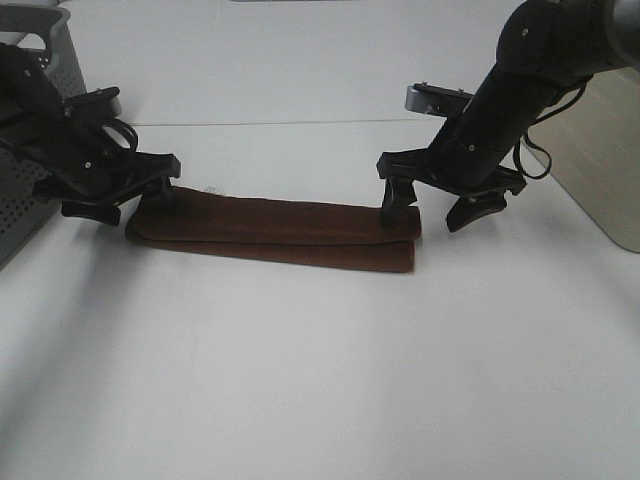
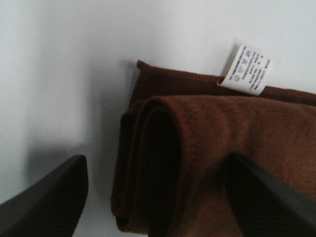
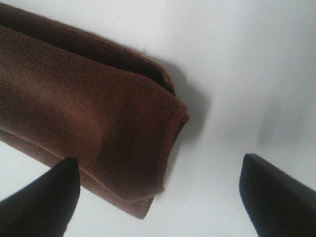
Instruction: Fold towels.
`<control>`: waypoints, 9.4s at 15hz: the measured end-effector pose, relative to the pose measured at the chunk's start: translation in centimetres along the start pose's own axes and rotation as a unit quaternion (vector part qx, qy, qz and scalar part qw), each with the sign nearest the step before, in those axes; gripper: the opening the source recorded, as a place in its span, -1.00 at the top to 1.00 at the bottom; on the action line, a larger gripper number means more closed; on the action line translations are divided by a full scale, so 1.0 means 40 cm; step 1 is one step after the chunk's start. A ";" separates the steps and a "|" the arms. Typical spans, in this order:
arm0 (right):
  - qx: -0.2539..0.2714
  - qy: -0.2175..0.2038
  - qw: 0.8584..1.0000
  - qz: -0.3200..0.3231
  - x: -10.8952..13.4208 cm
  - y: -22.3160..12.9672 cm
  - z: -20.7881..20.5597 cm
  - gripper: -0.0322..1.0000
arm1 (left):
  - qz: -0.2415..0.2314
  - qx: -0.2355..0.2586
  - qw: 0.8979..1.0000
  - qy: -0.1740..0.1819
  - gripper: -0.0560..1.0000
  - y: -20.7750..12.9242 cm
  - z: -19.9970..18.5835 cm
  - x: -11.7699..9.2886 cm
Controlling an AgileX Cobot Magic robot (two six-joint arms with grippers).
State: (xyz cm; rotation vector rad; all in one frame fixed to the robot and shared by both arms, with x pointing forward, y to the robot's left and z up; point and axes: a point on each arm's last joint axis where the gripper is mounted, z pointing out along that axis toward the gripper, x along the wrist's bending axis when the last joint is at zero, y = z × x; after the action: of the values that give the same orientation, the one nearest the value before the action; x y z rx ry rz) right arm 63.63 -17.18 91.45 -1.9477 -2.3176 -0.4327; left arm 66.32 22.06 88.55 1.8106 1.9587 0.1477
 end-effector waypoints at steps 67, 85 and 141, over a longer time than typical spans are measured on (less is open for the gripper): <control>0.010 0.289 0.957 -0.009 0.092 0.029 0.114 -0.66 | -0.028 -0.076 0.992 -0.094 -0.12 0.109 -0.178 -0.263; -0.014 0.047 0.997 -0.065 0.117 -0.018 -0.414 -0.66 | 0.140 0.007 0.988 0.068 -0.12 0.038 -0.533 -0.212; -0.404 -0.127 0.905 -0.043 -0.014 -0.990 -0.511 -0.66 | 0.204 -0.326 0.922 0.049 -0.12 -0.801 -0.847 0.091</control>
State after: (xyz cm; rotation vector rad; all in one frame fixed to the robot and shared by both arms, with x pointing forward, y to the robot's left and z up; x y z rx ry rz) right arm 22.70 -29.11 104.50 -2.3192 -2.6483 -1.4224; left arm 23.28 29.35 105.32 1.7185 1.3174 0.9222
